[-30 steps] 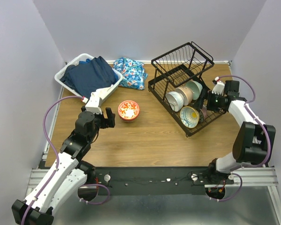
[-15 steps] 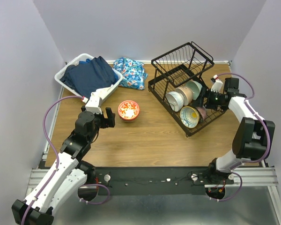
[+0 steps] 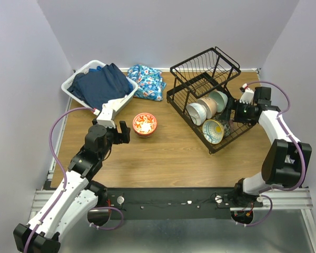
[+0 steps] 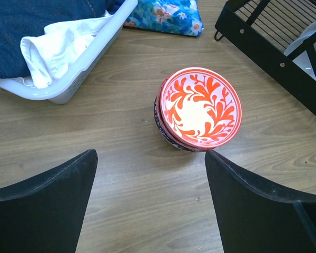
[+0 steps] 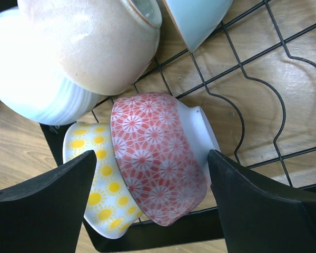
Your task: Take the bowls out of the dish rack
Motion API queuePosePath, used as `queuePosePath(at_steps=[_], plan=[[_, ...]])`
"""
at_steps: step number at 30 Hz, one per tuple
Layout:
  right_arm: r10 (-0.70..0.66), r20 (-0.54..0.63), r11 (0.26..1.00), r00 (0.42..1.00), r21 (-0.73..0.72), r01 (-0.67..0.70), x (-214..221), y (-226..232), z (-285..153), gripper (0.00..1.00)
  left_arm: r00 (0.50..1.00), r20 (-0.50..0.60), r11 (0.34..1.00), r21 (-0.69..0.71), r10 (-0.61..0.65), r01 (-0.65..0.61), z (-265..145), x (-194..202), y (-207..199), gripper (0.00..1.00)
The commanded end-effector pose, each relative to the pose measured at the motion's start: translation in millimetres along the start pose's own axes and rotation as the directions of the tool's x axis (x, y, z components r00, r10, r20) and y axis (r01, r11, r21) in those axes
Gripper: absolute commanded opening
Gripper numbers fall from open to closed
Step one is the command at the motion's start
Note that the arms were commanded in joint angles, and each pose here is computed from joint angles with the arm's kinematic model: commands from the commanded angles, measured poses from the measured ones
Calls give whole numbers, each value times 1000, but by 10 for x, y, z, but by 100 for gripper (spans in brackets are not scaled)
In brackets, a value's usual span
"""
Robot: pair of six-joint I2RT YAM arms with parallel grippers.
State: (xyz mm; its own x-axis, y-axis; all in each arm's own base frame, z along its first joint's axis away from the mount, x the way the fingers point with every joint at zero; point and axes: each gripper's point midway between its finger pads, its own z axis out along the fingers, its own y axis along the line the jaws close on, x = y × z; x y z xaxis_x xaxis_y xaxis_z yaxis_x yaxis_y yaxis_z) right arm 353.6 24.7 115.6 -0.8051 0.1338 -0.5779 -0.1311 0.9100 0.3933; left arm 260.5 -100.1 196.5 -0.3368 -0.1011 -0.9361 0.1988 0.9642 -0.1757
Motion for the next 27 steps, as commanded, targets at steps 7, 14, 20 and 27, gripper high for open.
queuePosePath(at_steps=[7, 14, 20, 27], plan=[[-7, -84, 997, 996, -81, 0, 125, 34, 155, 97, 1000, 16, 1000, 22, 4, -4, 2, -19, -27, 92], [-30, -102, 991, 994, -133, 17, 119, 59, 236, 97, 1000, 13, 1000, 27, 3, -3, 6, -11, -34, 92], [-30, -111, 986, 993, -166, 11, 138, 92, 260, 91, 1000, 14, 1000, 25, 4, -5, 4, -15, -31, 92], [-37, -79, 987, 996, -157, 24, 56, 149, 154, 70, 1000, 10, 1000, 26, 6, -7, 12, -8, -33, 92]])
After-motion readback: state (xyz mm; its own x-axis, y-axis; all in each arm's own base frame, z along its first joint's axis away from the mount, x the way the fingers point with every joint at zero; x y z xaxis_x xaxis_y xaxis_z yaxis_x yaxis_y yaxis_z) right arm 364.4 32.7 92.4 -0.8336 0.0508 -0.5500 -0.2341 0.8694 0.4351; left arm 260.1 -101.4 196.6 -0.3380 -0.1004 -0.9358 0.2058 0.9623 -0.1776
